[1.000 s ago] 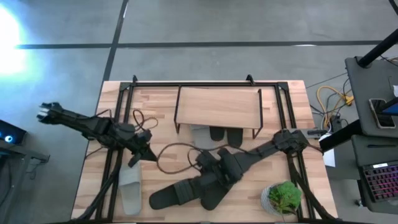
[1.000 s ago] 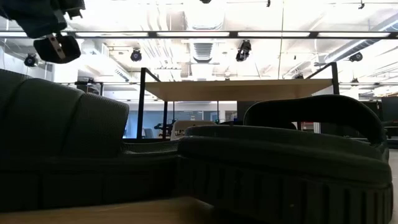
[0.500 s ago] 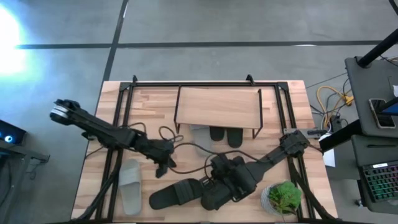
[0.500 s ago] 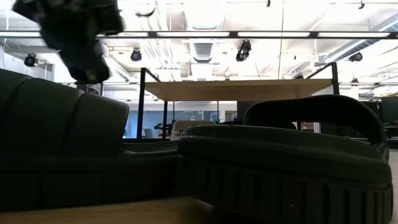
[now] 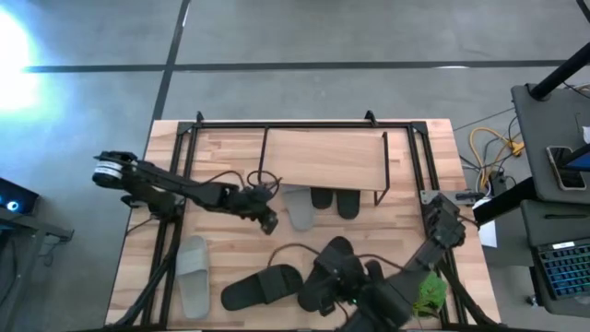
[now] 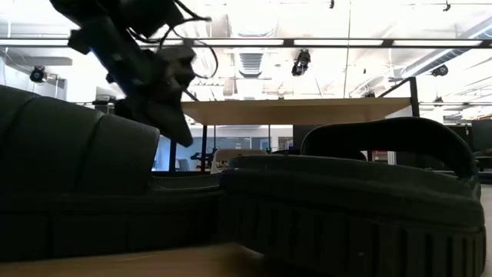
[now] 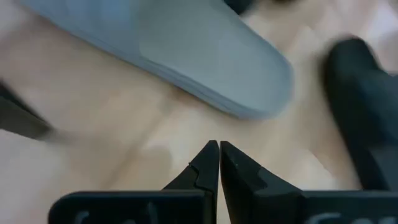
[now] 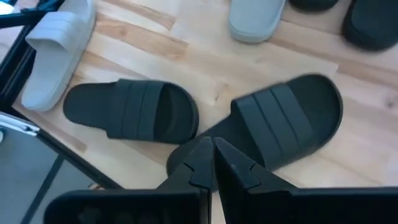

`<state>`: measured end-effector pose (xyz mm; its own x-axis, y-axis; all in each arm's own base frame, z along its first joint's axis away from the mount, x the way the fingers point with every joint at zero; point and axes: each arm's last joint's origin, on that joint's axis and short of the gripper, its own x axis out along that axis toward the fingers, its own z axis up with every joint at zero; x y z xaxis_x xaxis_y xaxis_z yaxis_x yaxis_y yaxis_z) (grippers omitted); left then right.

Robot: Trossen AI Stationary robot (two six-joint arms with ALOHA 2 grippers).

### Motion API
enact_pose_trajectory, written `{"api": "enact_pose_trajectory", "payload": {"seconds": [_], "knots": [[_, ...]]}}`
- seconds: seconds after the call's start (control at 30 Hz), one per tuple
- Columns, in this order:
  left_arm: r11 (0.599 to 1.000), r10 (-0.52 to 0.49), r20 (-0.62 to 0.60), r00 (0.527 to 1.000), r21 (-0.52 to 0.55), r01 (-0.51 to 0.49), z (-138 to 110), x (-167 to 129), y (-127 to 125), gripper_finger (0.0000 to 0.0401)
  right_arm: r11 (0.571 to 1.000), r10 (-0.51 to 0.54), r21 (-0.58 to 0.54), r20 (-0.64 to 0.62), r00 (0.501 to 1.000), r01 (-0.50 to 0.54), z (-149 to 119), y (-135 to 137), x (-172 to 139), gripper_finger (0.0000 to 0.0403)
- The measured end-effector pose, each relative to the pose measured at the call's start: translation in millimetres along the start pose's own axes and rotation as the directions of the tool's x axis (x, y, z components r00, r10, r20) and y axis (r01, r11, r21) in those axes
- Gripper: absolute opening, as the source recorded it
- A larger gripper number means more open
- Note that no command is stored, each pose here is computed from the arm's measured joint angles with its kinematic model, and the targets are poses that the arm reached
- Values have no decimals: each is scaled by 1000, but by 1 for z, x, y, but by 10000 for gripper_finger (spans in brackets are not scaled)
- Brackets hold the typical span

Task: Pick and place slides into the shelf
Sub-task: Put the gray slipper under the shelf

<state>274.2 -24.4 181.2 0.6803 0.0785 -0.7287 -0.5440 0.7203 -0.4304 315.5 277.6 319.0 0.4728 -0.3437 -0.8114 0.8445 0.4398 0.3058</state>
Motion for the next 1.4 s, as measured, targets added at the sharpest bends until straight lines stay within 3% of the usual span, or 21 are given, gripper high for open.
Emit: {"api": "enact_pose_trajectory", "payload": {"seconds": [0.2, 0.3, 0.43, 0.63, 0.87, 1.13, 1.3, 1.4], "knots": [[1000, 18, 19, 1000, -24, -18, 11, 13, -7, 0, 999, -16, 31, 20, 1000, 15, -20, -9, 1, 8], [999, -32, -12, 999, 7, 32, 13, 12, -16, 0, 1000, -7, 4, 9, 1000, 6, -32, -14, -5, 8], [993, -103, -23, 994, 58, 105, 11, -3, -27, 0, 999, 20, 51, -4, 1000, -20, -46, -20, -18, 8], [994, -72, -65, 995, 79, 77, 2, -40, -20, 0, 993, 64, 102, 25, 998, -67, -56, -25, -28, 8], [999, -25, -9, 1000, 31, 25, 1, -59, -11, 0, 992, 73, 99, 28, 997, -76, -55, -24, -27, 8], [998, 49, 59, 997, 26, -51, 3, -84, -2, 0, 979, 174, 97, 72, 982, -180, -50, -11, -23, 8], [1000, 19, 124, 992, -8, -18, 6, -104, 1, 0, 974, 207, 76, 88, 974, -214, -44, -2, -18, 8], [999, -28, 79, 997, 36, 25, 3, -115, 3, 0, 968, 248, 27, 47, 967, -250, -40, 9, -14, 8]]}}
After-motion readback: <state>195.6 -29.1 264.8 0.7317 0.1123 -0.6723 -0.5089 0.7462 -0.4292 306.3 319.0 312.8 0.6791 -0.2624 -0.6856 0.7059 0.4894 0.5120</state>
